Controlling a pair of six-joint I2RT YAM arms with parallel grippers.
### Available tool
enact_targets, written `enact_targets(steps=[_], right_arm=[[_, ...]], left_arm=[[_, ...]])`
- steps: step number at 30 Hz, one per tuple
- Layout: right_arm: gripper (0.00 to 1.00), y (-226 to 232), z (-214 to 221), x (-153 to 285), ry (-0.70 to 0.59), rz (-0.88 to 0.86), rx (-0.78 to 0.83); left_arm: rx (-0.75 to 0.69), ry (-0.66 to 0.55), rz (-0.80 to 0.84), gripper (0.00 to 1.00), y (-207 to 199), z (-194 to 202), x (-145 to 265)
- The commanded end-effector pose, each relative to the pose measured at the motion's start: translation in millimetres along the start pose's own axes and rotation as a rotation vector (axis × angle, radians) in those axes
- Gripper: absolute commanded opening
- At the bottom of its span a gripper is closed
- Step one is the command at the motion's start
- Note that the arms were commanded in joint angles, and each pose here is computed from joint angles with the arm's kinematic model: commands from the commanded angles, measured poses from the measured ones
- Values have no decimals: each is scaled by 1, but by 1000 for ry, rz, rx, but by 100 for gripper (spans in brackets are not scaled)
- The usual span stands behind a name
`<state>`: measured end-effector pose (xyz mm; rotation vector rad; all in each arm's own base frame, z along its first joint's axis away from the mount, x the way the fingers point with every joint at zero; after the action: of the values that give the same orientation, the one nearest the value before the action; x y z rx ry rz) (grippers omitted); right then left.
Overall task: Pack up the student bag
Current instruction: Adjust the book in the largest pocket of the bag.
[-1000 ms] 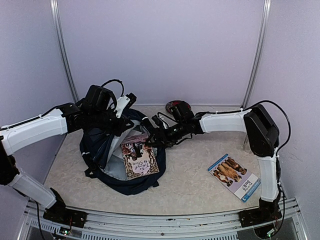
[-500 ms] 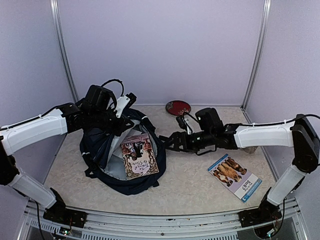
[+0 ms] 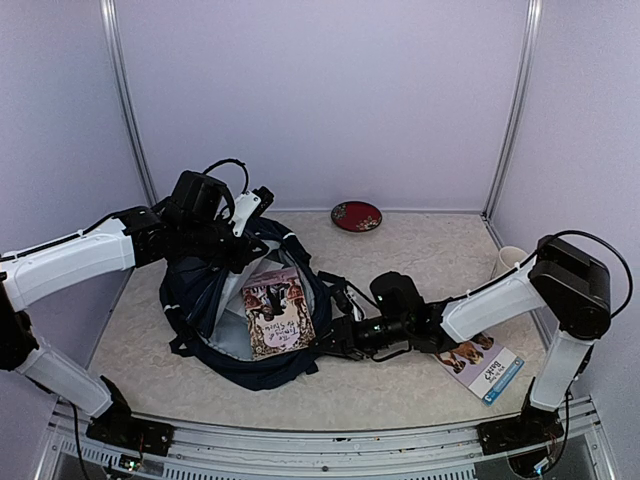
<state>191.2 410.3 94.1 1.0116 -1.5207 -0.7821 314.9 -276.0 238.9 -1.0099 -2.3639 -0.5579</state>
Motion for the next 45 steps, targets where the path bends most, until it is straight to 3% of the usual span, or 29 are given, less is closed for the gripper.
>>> enact_targets(steps=[1,5,13,14,21,27,31,38,45], right_arm=[[43,8,-7,-6,-23,-52,3],[39,13,-18,-11,-31,-61,19],[1,21,-15,-12,3,-87,30],[0,23,-16,-9,3,-89,38],[0,56,-29,12,159,-108,167],[0,56,-83,28,137,-32,177],[0,49,-111,16,150,31,196],[1,50,-169,-6,47,90,231],[7,64,-213,-29,-124,58,217]], left_arm=[[-4,-164,-2,0,-1,-42,17],[-4,-168,3,0,-2,-43,18],[-6,-168,4,0,-2,-43,19],[-7,-168,5,0,-2,-43,19],[-17,-187,40,0,-8,-47,23],[-25,-208,54,0,-11,-50,28],[-29,-216,77,0,-16,-52,29],[-67,-274,119,0,-29,-62,42],[-56,-245,99,0,-25,-57,35]])
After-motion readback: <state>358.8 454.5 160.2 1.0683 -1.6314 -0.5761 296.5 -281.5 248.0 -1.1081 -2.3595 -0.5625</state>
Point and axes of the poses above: each gripper's point midway between its finger pads, its own x axis back along the fingers, its own y axis along the line the jaws close on, z = x × y, the point moved 1 cm from there along x, back along the fingers, and after that the axes turned 8 degrees about -x, right-handed, at the moved point
